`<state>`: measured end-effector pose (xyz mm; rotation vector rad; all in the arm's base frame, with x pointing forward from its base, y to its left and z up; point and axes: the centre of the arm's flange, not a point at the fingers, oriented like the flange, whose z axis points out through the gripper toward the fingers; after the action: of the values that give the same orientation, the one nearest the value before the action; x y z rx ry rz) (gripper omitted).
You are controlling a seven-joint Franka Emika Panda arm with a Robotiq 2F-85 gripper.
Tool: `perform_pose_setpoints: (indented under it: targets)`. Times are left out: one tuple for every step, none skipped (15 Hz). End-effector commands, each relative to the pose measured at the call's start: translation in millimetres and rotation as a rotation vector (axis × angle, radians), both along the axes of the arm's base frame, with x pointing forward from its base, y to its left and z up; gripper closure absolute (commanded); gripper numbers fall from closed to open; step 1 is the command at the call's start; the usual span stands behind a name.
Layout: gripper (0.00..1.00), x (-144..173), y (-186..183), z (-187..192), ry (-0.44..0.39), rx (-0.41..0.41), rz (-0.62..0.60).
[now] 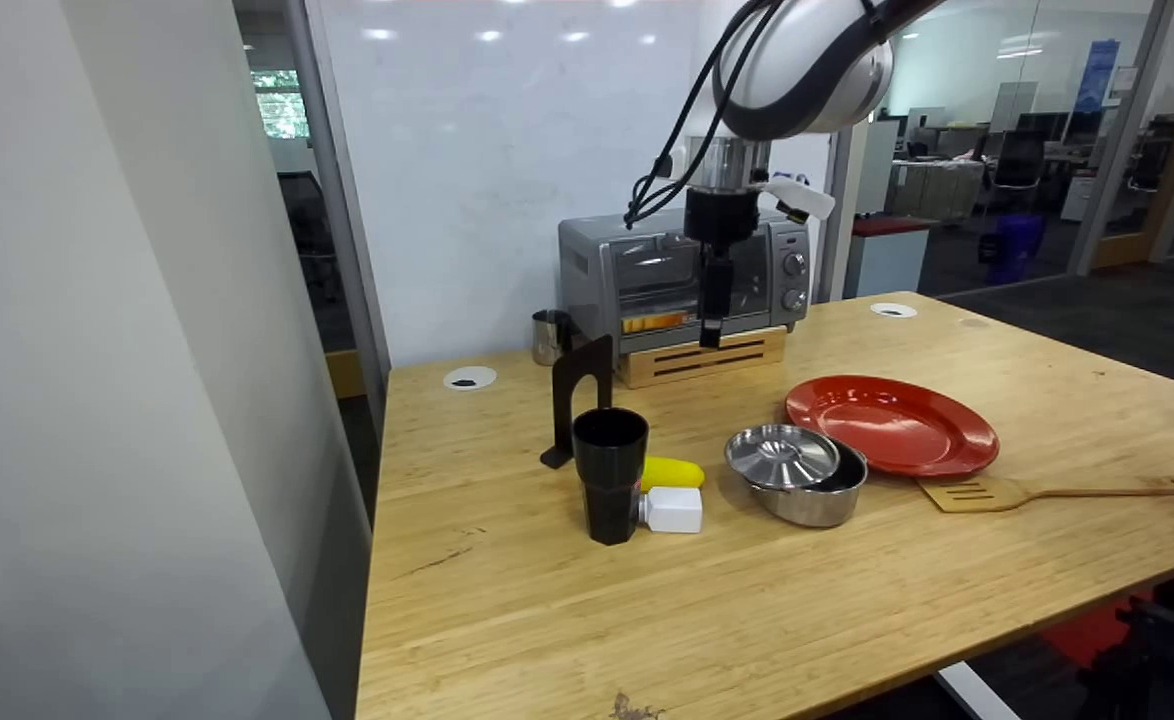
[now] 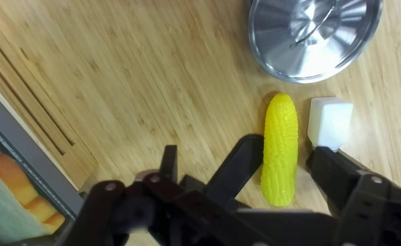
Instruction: Put the corn on the red plate
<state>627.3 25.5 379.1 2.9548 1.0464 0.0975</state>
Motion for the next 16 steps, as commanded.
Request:
perform_pose_setpoints:
  targets:
    - [0.0, -1, 25, -43, -0.002, 0.02, 0.051]
    - [0.0, -1, 34, -55, -0.006, 0.017, 0.066]
    - [0.0, -1, 43, -66, -0.014, 0.016, 0.08]
    - [0.0, -1, 51, -76, -0.028, 0.006, 0.091]
    - [0.0, -1, 57, -83, -0.035, 0.006, 0.103]
    - [0.0, -2, 64, -94, -0.045, -0.004, 0.114]
    - [0.0, -2, 69, -101, -0.052, -0.011, 0.125]
    - [0.0, -2, 73, -107, -0.06, -0.017, 0.136]
    - [0.0, -2, 77, -113, -0.065, -0.022, 0.143]
    - [0.0, -2, 80, -118, -0.067, -0.024, 0.149]
    - [0.0, -3, 83, -122, -0.068, -0.025, 0.152]
    - [0.0, -3, 87, -126, -0.069, -0.028, 0.16]
    - [0.0, -4, 90, -129, -0.066, -0.029, 0.167]
    - [0.0, -5, 93, -131, -0.068, -0.031, 0.173]
    - [0.0, -5, 95, -132, -0.068, -0.031, 0.177]
    - [0.0, -6, 96, -134, -0.07, -0.031, 0.181]
